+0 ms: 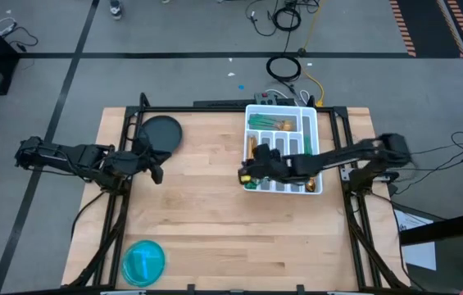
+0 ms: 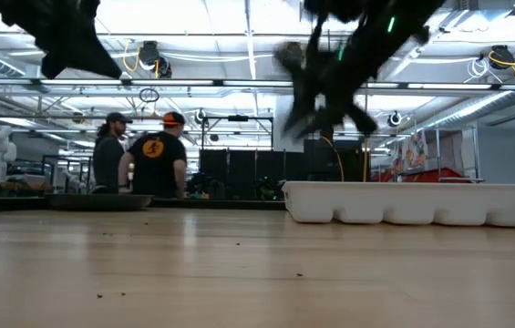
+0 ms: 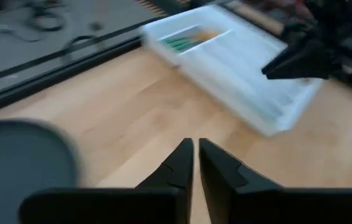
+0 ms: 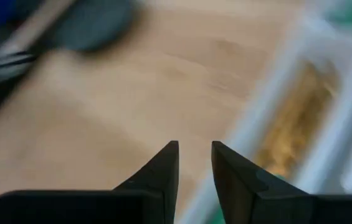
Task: Sort silverware
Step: Return to Home Position
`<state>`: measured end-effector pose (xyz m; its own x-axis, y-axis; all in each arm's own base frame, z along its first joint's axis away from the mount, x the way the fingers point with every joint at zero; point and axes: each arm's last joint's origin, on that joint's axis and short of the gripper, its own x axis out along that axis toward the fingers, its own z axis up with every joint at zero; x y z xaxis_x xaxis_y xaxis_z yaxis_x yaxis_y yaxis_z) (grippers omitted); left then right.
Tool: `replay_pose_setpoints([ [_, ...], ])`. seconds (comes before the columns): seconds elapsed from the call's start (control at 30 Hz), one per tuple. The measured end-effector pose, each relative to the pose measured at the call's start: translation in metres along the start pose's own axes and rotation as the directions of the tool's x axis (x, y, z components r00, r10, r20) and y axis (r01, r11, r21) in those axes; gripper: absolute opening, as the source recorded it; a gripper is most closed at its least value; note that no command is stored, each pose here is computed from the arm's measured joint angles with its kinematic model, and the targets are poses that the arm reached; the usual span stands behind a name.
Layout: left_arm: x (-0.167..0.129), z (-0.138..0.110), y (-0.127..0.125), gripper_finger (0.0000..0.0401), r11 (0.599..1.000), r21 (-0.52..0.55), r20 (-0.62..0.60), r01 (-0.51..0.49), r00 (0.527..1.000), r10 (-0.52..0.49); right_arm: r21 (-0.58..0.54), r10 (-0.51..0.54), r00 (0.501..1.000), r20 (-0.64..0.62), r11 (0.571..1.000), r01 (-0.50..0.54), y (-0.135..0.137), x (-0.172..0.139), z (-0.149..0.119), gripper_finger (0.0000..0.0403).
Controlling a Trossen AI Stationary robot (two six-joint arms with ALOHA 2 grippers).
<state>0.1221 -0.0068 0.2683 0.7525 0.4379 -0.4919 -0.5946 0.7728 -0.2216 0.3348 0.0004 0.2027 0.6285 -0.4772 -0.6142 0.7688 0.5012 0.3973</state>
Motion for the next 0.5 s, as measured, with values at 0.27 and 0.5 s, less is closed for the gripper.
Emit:
replay_pose_setpoints([
  [0.27, -0.024, 0.042, -0.016, 0.0032, 0.965, 0.035, 0.219, 0.26, 0.94, -0.261, -0.487, 0.52, 0.852, 0.061, 0.761, -0.429, 0.021, -0.158, 0.053, 0.0086],
  [0.5, -0.083, 0.095, -0.001, 0.0032, 0.968, 0.113, 0.512, 0.225, 0.822, -0.251, -0.486, 0.699, 0.693, 0.176, 0.674, -0.557, -0.057, -0.271, 0.098, 0.0086],
])
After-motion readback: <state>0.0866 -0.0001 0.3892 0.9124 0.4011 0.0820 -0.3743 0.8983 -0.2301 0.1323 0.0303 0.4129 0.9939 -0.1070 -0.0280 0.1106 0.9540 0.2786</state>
